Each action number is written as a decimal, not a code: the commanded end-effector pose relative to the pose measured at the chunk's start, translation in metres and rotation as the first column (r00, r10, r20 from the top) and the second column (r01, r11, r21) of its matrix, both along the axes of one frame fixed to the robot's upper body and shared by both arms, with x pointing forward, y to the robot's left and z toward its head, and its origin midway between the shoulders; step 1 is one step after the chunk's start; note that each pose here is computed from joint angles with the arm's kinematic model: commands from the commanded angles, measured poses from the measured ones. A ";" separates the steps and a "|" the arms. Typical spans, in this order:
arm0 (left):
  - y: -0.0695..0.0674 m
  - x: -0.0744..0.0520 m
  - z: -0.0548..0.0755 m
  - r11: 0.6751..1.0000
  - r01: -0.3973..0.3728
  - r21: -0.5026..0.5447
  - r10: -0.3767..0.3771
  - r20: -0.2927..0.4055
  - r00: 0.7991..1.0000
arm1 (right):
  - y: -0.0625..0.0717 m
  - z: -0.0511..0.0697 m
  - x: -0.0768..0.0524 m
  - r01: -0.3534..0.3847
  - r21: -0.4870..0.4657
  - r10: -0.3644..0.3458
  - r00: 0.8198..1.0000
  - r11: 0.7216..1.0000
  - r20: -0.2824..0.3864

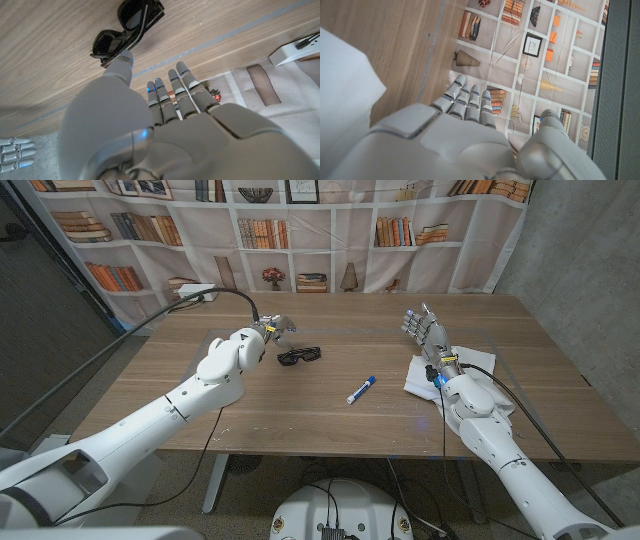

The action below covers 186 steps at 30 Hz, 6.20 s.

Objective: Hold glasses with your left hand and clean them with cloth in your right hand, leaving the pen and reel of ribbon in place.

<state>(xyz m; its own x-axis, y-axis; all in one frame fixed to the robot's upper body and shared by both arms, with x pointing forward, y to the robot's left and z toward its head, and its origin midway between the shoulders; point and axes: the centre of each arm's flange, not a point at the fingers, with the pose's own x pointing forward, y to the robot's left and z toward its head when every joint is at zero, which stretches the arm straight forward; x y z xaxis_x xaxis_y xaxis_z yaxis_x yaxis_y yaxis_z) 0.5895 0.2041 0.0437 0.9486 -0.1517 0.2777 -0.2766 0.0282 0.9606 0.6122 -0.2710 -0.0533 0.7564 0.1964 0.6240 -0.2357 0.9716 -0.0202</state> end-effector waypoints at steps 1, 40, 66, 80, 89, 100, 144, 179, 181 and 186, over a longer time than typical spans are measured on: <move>-0.008 0.018 -0.004 1.000 0.005 -0.012 -0.006 -0.061 0.998 | 0.000 -0.002 0.000 -0.002 -0.001 0.002 1.000 1.000 -0.014; -0.017 0.034 -0.024 0.999 -0.042 0.019 0.043 -0.067 0.997 | 0.007 -0.008 0.005 -0.020 0.014 0.020 1.000 1.000 -0.024; -0.018 0.025 -0.030 0.996 -0.091 -0.003 0.091 -0.027 0.996 | 0.009 -0.013 0.007 -0.037 0.020 0.038 0.998 0.999 -0.047; -0.018 0.028 -0.033 0.996 -0.094 -0.002 0.094 -0.042 0.995 | 0.012 -0.013 0.010 -0.068 0.028 0.070 0.996 0.997 -0.048; -0.019 0.033 -0.035 0.996 -0.088 -0.002 0.088 -0.049 0.995 | 0.011 -0.012 0.008 -0.061 0.026 0.062 0.997 0.998 -0.046; -0.020 0.035 -0.037 0.994 -0.076 -0.074 0.074 -0.029 0.997 | 0.010 -0.013 0.009 -0.056 0.021 0.057 0.997 0.998 -0.047; -0.005 -0.001 -0.018 0.751 0.434 -0.497 -0.337 0.276 0.900 | 0.001 -0.019 -0.009 0.020 0.036 -0.019 0.999 0.999 -0.027; -0.015 0.031 -0.033 0.202 0.630 -0.750 -0.634 0.390 0.668 | -0.018 -0.015 -0.037 0.033 0.013 -0.033 0.999 0.999 0.014; -0.019 0.031 -0.034 0.164 0.630 -0.759 -0.650 0.397 0.648 | -0.022 -0.013 -0.041 0.033 0.003 -0.033 0.999 0.999 0.028; -0.027 0.032 -0.039 0.030 0.614 -0.789 -0.693 0.426 0.582 | -0.032 -0.007 -0.053 0.059 -0.023 -0.057 0.996 0.998 0.064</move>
